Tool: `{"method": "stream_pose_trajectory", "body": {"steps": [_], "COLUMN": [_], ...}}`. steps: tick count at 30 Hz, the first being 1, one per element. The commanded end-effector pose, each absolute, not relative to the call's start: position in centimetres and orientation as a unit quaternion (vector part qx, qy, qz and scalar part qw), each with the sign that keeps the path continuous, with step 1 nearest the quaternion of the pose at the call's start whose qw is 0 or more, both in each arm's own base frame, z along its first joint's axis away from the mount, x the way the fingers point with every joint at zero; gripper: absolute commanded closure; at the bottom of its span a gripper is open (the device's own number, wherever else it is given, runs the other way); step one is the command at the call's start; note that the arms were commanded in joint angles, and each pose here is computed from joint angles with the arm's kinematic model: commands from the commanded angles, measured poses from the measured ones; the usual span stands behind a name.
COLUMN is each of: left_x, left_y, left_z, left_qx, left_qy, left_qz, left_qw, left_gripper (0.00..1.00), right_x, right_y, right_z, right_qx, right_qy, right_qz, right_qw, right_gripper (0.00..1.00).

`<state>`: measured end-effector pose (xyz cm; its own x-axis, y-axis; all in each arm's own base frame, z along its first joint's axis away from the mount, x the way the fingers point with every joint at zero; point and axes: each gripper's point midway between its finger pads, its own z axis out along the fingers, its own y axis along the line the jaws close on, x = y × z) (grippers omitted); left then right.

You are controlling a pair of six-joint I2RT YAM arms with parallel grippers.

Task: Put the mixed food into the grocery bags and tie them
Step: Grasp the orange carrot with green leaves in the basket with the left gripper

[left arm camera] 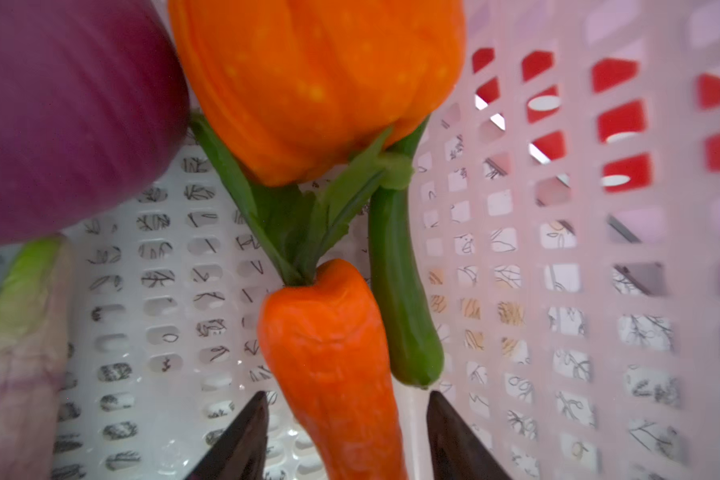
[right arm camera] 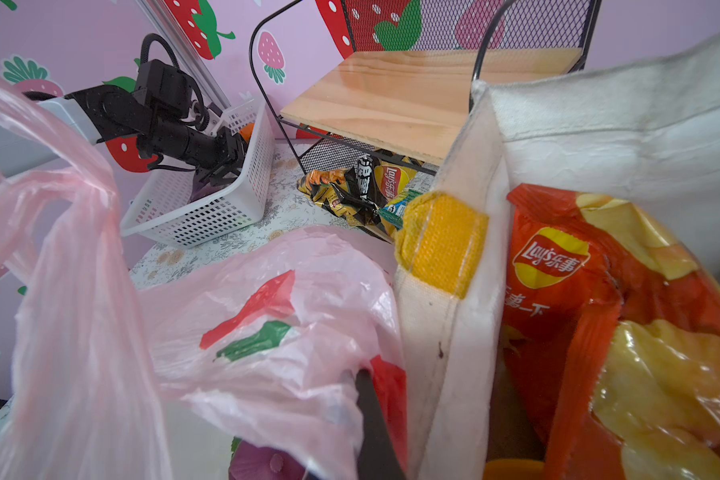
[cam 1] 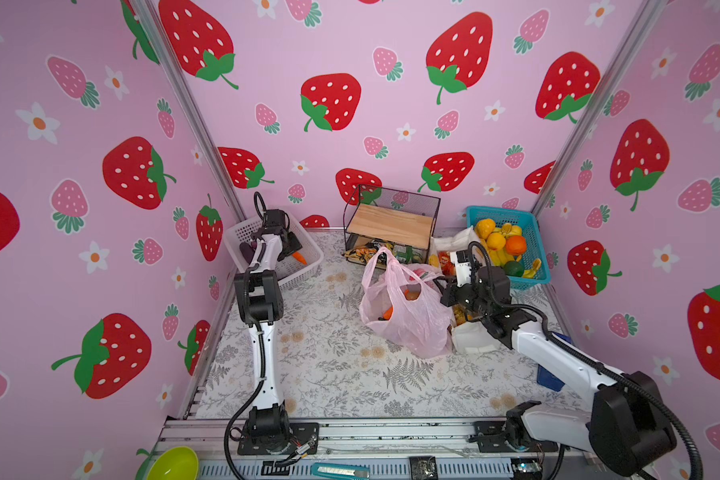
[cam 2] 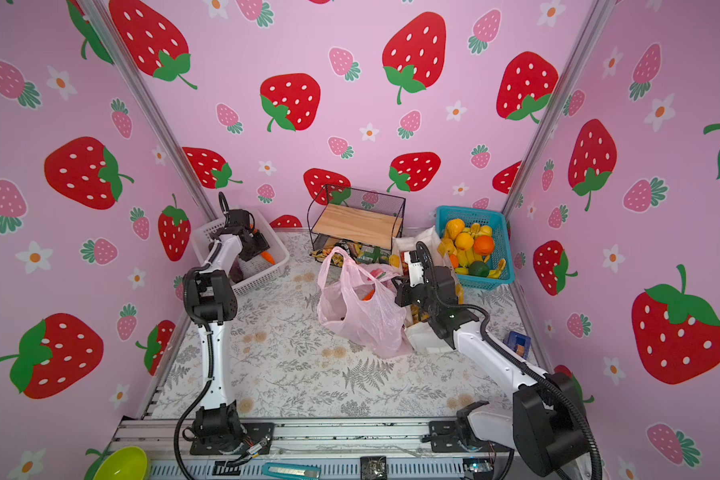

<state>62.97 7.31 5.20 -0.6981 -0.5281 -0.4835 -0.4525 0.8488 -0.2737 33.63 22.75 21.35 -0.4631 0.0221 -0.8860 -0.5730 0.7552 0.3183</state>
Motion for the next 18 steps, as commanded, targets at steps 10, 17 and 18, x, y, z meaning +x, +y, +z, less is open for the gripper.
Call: {"method": "stream_pose_trajectory", "body": {"steps": [10, 17, 18], "left_x": [62.5, 62.64, 62.61], "left_y": [6.93, 7.2, 7.3], "left_z": [4.3, 4.07, 4.03], "left_qx": [-0.26, -0.262, -0.263], "left_qy": [0.927, 0.927, 0.927], "left_qz": [-0.08, -0.093, -0.095], "left_qw": [0.257, 0.251, 0.251], "left_gripper": [0.53, 0.53, 0.54], "right_x": [33.8, 33.83, 33.85], "right_y": [22.76, 22.72, 22.69], "right_z": [21.0, 21.02, 20.99], "right_qx": [-0.176, -0.176, -0.175], "right_qy": [0.798, 0.798, 0.799], "right_qz": [0.302, 0.301, 0.3], "right_qw": [0.491, 0.492, 0.492], "right_gripper": [1.0, 1.0, 1.0]}}
